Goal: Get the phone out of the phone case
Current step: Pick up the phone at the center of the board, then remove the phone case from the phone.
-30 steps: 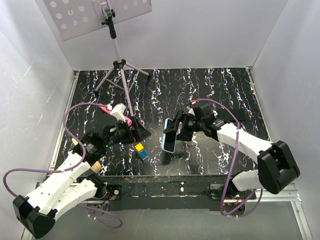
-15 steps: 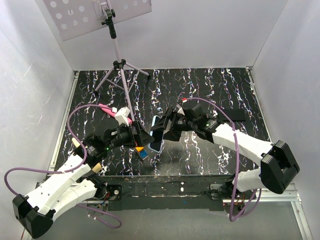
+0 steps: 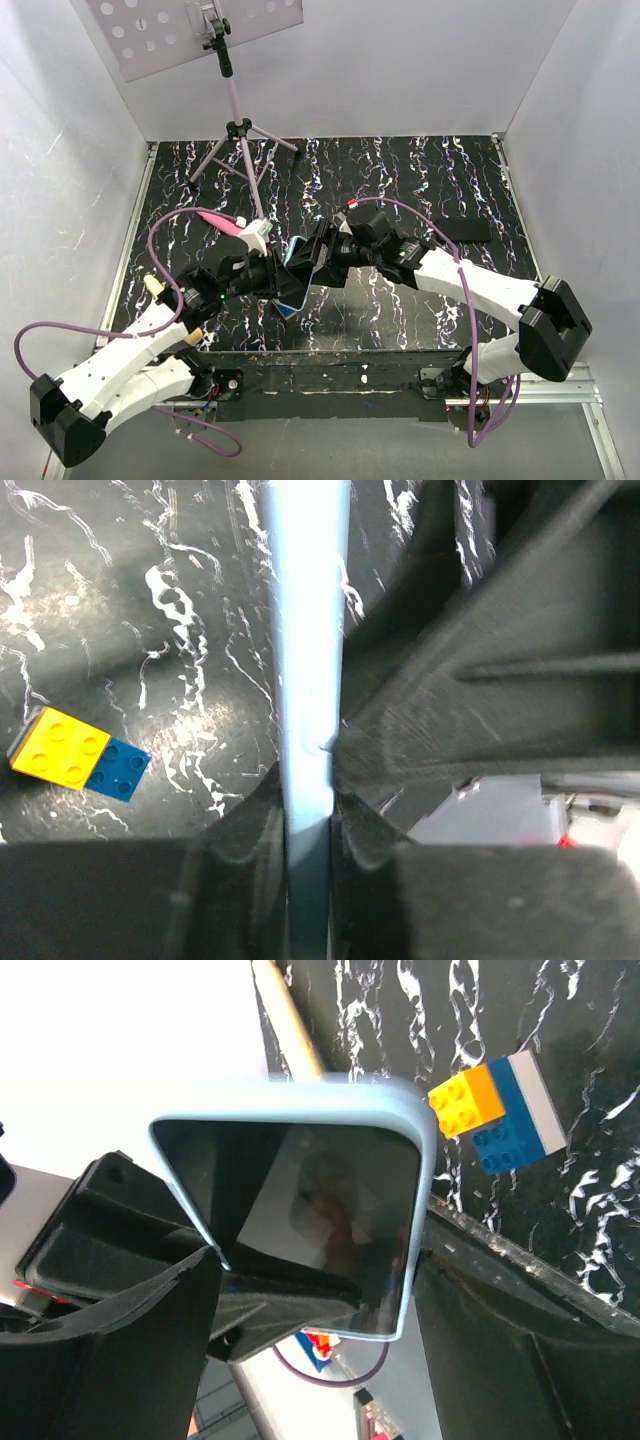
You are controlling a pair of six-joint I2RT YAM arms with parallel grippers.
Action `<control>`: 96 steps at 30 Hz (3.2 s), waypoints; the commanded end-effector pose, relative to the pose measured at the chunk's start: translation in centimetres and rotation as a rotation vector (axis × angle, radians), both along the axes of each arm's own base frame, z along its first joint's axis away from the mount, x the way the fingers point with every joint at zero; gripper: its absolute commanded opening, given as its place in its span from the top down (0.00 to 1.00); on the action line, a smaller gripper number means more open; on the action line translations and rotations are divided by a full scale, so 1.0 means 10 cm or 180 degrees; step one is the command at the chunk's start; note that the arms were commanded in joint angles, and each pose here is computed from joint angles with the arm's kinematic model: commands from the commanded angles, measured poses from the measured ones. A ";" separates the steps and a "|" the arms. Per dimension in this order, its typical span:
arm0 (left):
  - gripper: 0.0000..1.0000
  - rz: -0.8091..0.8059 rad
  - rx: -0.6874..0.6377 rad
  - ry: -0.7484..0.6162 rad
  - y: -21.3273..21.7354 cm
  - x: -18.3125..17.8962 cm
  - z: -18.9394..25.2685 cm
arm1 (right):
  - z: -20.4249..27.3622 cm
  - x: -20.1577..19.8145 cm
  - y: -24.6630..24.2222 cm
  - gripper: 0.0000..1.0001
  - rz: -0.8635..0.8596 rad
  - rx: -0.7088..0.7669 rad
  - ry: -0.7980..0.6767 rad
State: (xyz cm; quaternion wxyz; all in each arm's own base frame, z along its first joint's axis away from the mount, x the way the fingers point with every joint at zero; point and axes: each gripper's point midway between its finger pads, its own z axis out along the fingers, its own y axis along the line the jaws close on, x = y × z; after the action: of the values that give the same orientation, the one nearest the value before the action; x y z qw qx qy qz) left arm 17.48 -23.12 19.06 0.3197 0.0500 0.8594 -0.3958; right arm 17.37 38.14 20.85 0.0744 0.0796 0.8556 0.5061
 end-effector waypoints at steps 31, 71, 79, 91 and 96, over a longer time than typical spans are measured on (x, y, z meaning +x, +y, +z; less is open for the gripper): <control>1.00 -0.1411 -0.1514 -0.0811 -0.55 -0.44 1.28 | 1.21 -0.29 -0.81 0.40 0.1195 0.1120 -0.2427; 0.62 -0.1323 -0.1532 -0.0439 -0.63 -0.36 1.24 | 1.43 0.00 -0.76 0.99 0.0754 0.1791 -0.2021; 0.14 -0.0703 -0.0991 -0.0386 -0.28 -0.27 0.99 | 1.38 0.13 -1.05 0.99 0.0586 0.1621 -0.1898; 0.50 -0.1210 -0.1448 -0.0506 -0.45 -0.42 1.27 | 1.54 -0.03 -1.14 0.99 0.0854 0.1741 -0.2015; 0.67 -0.1455 -0.1582 -0.0464 -0.55 -0.44 1.33 | 1.54 -0.02 -1.14 0.99 0.0833 0.1745 -0.2009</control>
State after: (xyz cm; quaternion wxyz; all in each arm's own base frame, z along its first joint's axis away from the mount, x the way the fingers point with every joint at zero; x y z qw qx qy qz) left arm 13.68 -28.03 30.69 0.2943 0.1583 0.7088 -0.6213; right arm 18.23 27.19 33.46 0.2111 -0.1383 0.6607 0.7070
